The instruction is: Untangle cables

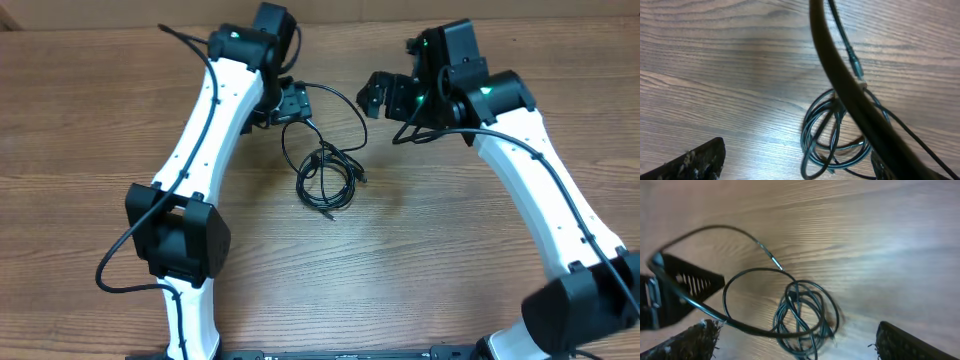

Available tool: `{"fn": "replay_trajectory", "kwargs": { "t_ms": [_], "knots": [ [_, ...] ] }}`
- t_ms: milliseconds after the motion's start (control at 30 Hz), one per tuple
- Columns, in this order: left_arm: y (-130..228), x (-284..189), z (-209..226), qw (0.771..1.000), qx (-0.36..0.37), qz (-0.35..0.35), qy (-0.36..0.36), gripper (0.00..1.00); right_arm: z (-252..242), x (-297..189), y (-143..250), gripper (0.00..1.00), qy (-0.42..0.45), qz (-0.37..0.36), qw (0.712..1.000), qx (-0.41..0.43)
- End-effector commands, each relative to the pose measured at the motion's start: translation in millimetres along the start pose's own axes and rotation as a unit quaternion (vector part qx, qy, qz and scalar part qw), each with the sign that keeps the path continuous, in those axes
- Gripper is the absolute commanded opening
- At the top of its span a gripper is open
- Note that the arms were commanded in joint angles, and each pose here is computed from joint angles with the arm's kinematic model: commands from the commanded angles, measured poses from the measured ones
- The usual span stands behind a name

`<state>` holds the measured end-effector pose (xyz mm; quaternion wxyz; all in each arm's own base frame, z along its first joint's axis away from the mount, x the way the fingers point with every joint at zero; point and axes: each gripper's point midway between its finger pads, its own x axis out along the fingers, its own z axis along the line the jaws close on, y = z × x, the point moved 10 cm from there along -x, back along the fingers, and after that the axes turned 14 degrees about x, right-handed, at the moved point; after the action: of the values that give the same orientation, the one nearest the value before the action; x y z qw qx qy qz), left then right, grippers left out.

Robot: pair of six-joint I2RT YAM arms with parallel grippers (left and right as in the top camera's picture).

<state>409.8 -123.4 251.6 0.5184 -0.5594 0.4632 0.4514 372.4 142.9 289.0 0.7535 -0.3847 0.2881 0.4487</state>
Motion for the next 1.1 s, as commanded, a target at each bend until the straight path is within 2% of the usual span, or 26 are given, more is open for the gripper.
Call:
{"fn": "replay_trajectory", "kwargs": {
  "t_ms": [0,200,333,533,600,667,733,767,800,933,1067],
  "knots": [
    [-2.0,-1.5,0.0,1.0,0.011,0.002,0.021,0.93,3.2,18.3,-0.7,1.0,-0.037,0.034,0.996,-0.073],
    [-2.1,-1.5,-1.5,1.0,0.021,0.0,0.021,0.93,6.9,31.3,4.8,1.0,-0.101,0.078,0.982,-0.14],
    [-2.8,-1.5,-0.8,1.0,0.02,-0.002,0.022,0.93,7.5,33.5,5.6,1.0,-0.103,0.076,0.978,-0.166],
    [-1.4,-1.5,-5.2,0.999,0.025,-0.001,0.024,0.93,11.9,43.5,9.4,0.69,-0.098,0.074,0.977,-0.177],
    [-1.4,-1.5,-5.0,0.999,0.024,-0.001,0.024,0.93,11.7,48.6,11.0,0.51,-0.082,0.074,0.978,-0.177],
    [-1.3,-1.5,-5.0,0.999,0.025,-0.001,0.024,0.93,11.3,51.6,11.9,0.41,-0.073,0.074,0.979,-0.175],
    [-1.0,-1.4,-4.5,0.999,0.024,0.0,0.022,0.93,11.4,52.3,12.0,0.26,-0.073,0.075,0.981,-0.165],
    [-0.9,-1.5,-4.3,0.999,0.024,0.001,0.021,0.93,11.7,52.3,11.5,0.12,-0.073,0.073,0.982,-0.157],
    [-0.6,-1.5,-4.1,0.999,0.024,0.002,0.021,0.94,12.5,52.2,10.5,0.04,-0.074,0.071,0.984,-0.146],
    [-0.4,-1.4,-4.2,0.999,0.024,0.002,0.021,0.95,22.8,39.2,0.4,0.04,-0.081,0.055,0.991,-0.092],
    [0.2,-1.5,-3.8,0.999,0.033,0.004,0.02,0.96,43.0,-4.5,-21.5,0.04,-0.09,0.008,0.994,-0.063]
  ]
}}
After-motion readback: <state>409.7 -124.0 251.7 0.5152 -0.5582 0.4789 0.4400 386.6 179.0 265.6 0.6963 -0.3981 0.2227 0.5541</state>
